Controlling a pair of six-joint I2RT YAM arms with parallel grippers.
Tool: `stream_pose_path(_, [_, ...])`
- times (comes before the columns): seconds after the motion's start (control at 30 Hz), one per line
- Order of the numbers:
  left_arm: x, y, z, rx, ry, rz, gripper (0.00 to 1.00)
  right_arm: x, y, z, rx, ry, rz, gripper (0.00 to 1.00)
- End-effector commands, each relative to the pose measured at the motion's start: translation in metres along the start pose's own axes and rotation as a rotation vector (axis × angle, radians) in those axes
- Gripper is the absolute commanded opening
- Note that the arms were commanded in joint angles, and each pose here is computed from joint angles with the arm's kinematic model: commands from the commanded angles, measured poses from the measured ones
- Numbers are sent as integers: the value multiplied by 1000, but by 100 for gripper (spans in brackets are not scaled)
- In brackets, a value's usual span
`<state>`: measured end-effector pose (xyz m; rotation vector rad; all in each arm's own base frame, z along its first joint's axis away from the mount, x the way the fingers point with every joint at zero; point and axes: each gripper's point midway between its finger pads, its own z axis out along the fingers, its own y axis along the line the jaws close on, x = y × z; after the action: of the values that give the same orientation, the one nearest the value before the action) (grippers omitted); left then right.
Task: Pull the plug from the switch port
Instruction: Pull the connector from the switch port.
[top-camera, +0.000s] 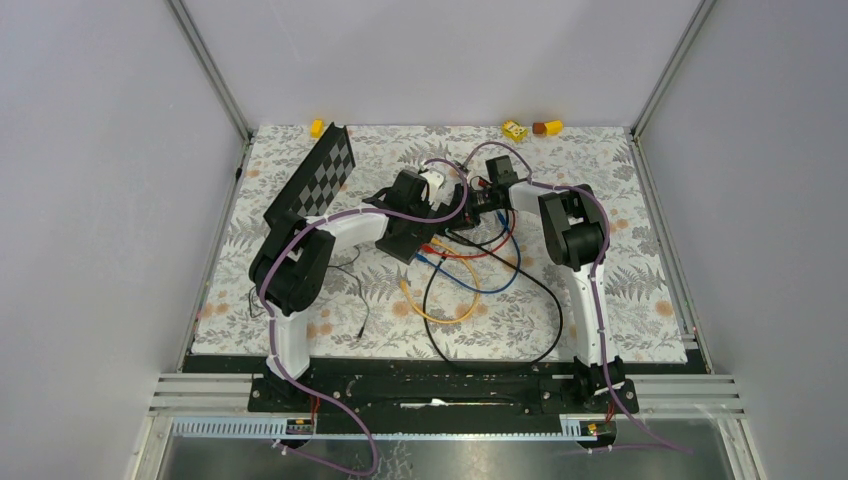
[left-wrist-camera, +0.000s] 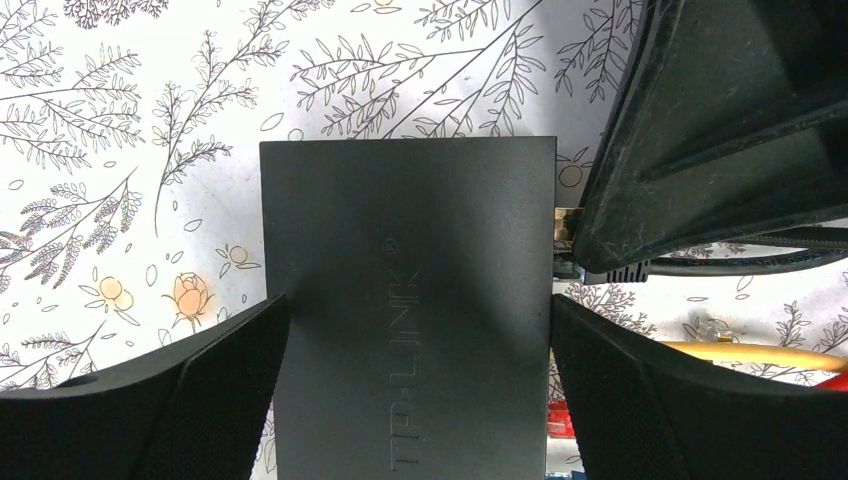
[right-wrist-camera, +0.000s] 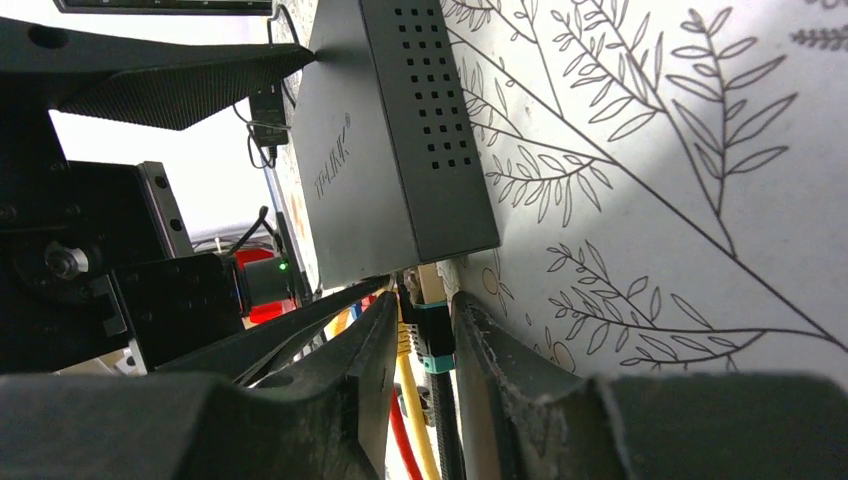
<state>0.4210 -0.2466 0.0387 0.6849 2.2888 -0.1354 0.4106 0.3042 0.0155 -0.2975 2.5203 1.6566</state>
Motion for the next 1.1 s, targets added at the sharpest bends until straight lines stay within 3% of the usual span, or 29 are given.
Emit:
stream_pose_path(0.0, [36,18,7,-54,114,-24,98,9,-38,13,165,4,72,34])
stream_pose_path(0.53, [37,19,7,-56,116,-24,98,8,-49,18,246,16,138,34])
stream_pose_path(1.07, [38,20,6,-63,116,-14,98,5,-63,14,343,10,145,13])
